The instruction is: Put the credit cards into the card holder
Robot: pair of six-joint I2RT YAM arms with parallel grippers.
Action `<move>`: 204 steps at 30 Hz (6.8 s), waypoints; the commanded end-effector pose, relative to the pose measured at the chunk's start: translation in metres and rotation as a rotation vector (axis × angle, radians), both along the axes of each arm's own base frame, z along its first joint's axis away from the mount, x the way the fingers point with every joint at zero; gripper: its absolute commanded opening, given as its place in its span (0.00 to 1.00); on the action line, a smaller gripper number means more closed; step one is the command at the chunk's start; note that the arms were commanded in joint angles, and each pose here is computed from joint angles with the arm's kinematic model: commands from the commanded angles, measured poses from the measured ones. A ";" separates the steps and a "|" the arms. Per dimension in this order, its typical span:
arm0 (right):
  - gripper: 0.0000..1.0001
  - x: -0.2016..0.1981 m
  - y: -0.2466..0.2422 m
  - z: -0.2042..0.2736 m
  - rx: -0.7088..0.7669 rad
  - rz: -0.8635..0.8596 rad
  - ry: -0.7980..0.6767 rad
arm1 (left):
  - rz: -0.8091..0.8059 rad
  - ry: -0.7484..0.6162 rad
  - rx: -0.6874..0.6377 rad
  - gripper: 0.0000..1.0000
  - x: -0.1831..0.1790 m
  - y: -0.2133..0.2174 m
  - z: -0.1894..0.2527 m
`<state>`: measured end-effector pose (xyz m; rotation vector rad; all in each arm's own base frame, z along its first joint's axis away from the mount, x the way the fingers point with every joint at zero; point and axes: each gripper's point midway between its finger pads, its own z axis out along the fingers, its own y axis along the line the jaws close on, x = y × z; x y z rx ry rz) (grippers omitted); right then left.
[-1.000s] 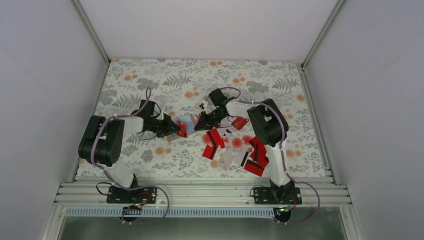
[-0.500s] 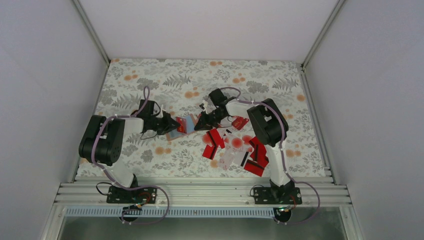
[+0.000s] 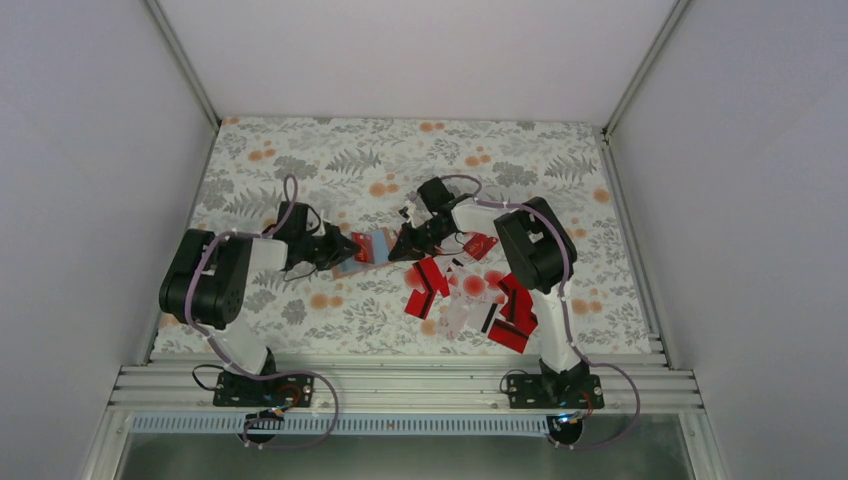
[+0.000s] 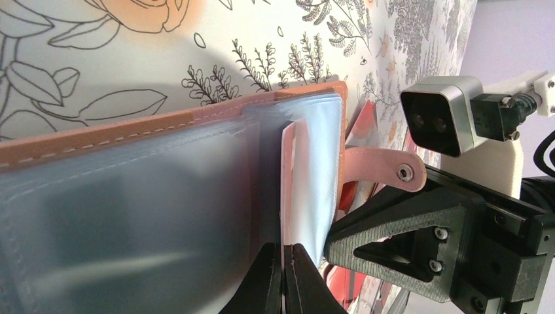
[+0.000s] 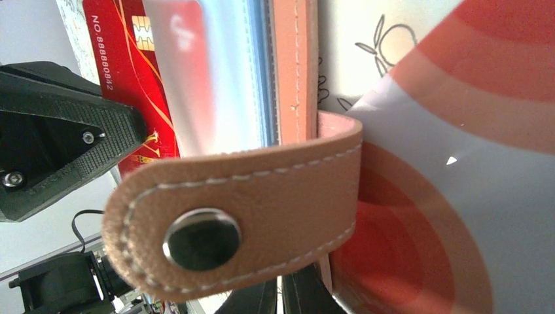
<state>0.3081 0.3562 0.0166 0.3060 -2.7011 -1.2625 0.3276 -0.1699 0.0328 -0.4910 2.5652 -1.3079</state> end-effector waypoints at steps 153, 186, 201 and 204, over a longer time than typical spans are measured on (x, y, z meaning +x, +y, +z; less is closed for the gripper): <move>0.21 0.038 0.039 0.045 0.040 0.052 -0.089 | -0.273 -0.040 0.553 0.02 0.001 0.016 0.019; 0.22 0.042 0.049 0.016 -0.036 0.037 -0.063 | -0.353 0.030 0.555 0.02 -0.002 0.012 -0.032; 0.22 0.036 0.056 0.029 -0.034 0.079 -0.109 | -0.353 0.034 0.545 0.02 -0.001 0.010 -0.034; 0.24 0.040 0.048 0.030 -0.102 0.055 -0.140 | -0.353 0.033 0.545 0.03 -0.001 0.010 -0.034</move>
